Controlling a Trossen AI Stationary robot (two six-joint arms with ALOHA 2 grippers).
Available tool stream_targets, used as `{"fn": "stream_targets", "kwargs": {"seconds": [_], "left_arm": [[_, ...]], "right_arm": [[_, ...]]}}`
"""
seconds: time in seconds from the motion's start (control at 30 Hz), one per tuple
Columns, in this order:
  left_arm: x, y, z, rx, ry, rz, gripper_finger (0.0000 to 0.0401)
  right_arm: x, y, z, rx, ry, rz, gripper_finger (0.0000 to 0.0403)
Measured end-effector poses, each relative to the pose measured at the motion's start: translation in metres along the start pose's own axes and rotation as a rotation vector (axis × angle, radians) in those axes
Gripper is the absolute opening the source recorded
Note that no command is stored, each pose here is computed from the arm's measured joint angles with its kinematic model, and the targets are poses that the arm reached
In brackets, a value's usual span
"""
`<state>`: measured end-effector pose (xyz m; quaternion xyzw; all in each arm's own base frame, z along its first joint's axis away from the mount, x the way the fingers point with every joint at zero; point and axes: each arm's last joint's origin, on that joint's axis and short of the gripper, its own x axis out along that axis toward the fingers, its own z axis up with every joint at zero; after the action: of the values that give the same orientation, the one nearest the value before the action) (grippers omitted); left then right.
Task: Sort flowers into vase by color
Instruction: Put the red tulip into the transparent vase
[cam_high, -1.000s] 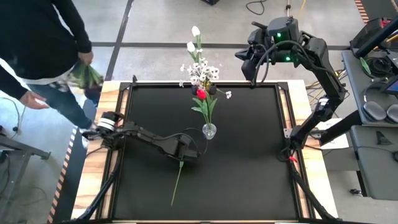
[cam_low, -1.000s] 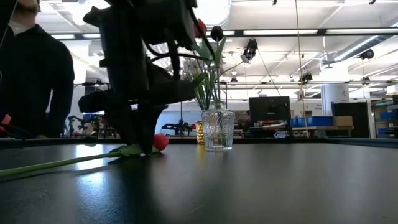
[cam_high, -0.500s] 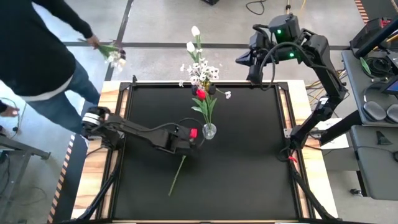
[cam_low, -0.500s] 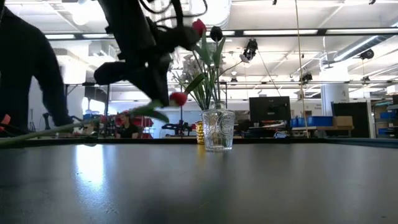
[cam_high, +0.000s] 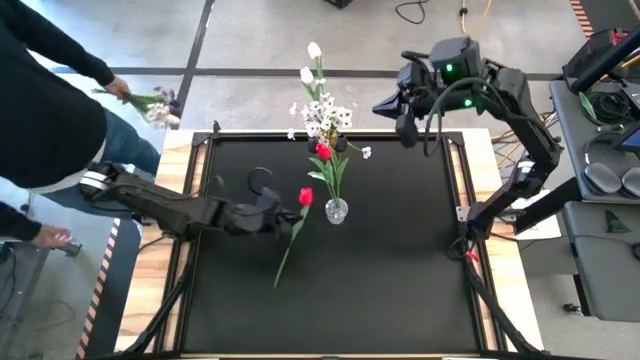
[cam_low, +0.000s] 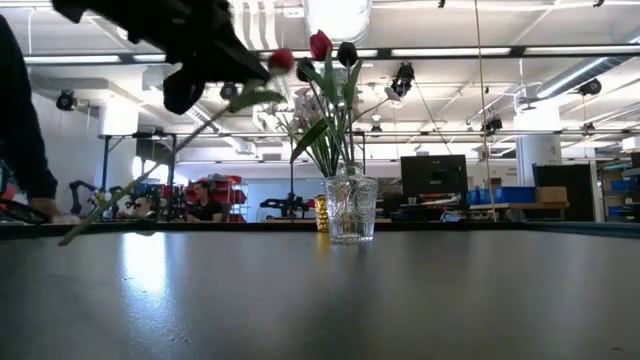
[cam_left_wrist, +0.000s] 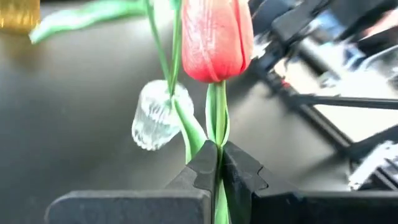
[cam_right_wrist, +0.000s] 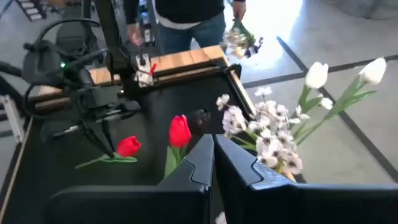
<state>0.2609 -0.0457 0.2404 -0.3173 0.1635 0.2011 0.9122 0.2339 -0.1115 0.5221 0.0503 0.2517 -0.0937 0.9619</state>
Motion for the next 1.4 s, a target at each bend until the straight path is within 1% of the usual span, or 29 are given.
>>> {"fn": "stream_targets", "kwargs": {"seconds": [0.1, 0.2, 0.43, 0.57, 0.7, 0.8, 0.9, 1.03, 1.17, 1.27, 1.4], "left_arm": [[-0.019, 0.010, 0.003, 0.030, -0.067, -0.074, 0.0000], [-0.037, 0.018, 0.007, 0.068, -0.097, -0.143, 0.0000], [-0.074, 0.026, 0.023, 0.175, -0.189, -0.274, 0.0000], [-0.093, 0.027, 0.034, 0.210, -0.256, -0.348, 0.0000], [-0.107, 0.024, 0.045, 0.246, -0.315, -0.383, 0.0000], [-0.116, 0.018, 0.058, 0.282, -0.371, -0.394, 0.0000], [-0.122, 0.010, 0.072, 0.317, -0.398, -0.381, 0.0000], [-0.126, 0.002, 0.087, 0.379, -0.392, -0.340, 0.0000], [-0.126, -0.003, 0.092, 0.413, -0.366, -0.326, 0.0000], [-0.126, -0.007, 0.095, 0.429, -0.364, -0.342, 0.0000], [-0.122, -0.011, 0.096, 0.446, -0.358, -0.335, 0.0000]], "right_arm": [[0.008, 0.018, 0.000, 0.005, -0.025, -0.018, 0.0009], [0.022, 0.040, -0.002, 0.007, -0.048, -0.022, 0.0009], [0.072, 0.098, -0.021, 0.027, -0.111, 0.005, 0.0009], [0.095, 0.129, -0.031, 0.053, -0.202, 0.052, 0.0009], [0.117, 0.152, -0.035, 0.109, -0.311, 0.110, 0.0010], [0.134, 0.159, -0.038, 0.144, -0.339, 0.131, 0.0023], [0.152, 0.163, -0.041, 0.170, -0.331, 0.134, 0.0052], [0.171, 0.168, -0.038, 0.176, -0.327, 0.133, 0.0102], [0.177, 0.172, -0.028, 0.167, -0.354, 0.138, 0.0140], [0.181, 0.174, -0.021, 0.139, -0.369, 0.140, 0.0156], [0.185, 0.176, -0.014, 0.133, -0.381, 0.142, 0.0161]]}}
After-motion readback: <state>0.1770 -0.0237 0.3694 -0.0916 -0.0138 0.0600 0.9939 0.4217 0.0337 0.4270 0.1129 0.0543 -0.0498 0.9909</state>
